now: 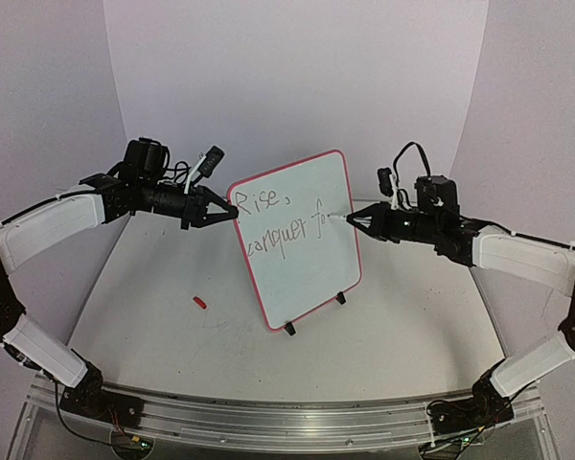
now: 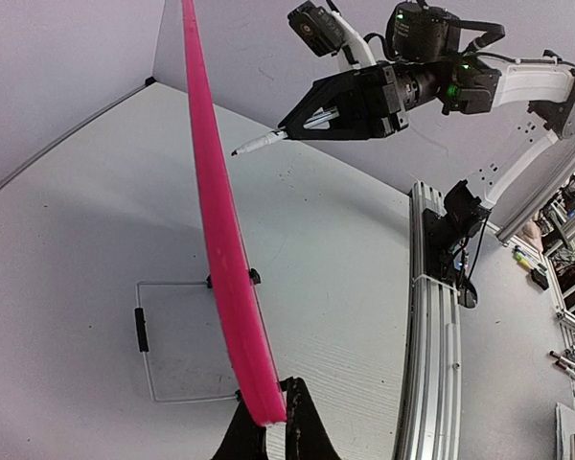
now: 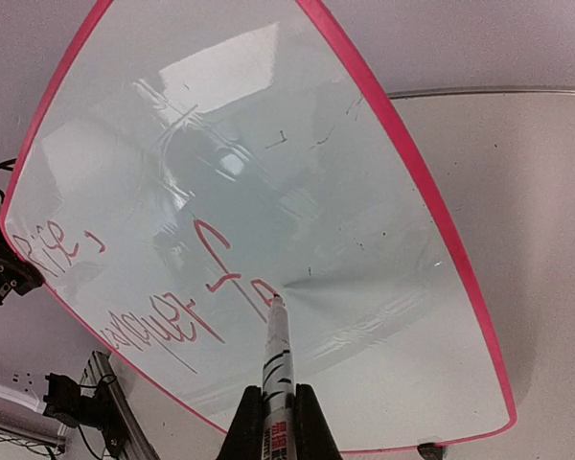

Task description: Write a sentence on the whiteboard

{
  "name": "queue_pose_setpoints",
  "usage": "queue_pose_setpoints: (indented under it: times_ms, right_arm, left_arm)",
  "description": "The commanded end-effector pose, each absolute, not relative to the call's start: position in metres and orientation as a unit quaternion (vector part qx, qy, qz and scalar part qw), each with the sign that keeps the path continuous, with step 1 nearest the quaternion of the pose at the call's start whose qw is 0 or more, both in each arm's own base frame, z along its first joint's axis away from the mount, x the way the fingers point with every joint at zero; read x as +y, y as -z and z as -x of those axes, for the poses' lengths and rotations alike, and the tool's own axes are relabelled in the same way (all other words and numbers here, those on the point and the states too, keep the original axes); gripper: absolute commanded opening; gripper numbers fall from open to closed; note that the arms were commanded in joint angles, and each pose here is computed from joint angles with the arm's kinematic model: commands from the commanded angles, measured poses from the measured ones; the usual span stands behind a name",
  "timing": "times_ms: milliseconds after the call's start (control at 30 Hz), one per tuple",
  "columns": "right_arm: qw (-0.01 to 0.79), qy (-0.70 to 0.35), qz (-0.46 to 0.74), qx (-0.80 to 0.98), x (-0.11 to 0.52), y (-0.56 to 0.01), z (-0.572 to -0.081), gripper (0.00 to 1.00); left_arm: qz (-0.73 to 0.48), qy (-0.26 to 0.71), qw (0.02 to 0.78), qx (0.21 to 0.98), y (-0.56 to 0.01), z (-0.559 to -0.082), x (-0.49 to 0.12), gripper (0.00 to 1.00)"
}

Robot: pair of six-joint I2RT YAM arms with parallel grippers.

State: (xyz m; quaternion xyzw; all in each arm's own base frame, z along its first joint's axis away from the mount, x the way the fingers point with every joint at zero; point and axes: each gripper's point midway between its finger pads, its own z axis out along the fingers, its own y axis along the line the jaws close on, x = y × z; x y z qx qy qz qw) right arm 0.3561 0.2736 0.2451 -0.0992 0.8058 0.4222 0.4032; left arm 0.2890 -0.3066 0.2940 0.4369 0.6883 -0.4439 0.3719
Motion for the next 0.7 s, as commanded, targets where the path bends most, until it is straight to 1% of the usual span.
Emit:
queue_pose_setpoints:
  times_ms: [0, 233, 667]
  right_arm:
    - [0.435, -0.434, 0.116, 0.781, 0.27, -0.278, -0.348, 0.0]
    - [0.422, -0.434, 0.12, 0.787, 0.276, -0.268, -0.353, 0.0]
    - [0.425, -0.426, 0.113, 0.791, 0.273, -0.264, -0.37, 0.0]
  left_arm:
    - [-0.449, 0.441, 0.282, 0.724, -0.246, -0.26, -0.309, 0.0]
    - [-0.45, 0.442, 0.28, 0.724, -0.245, -0.26, -0.31, 0.0]
    - [-0.45, 0.442, 0.279, 0.724, -0.244, -0.26, -0.31, 0.0]
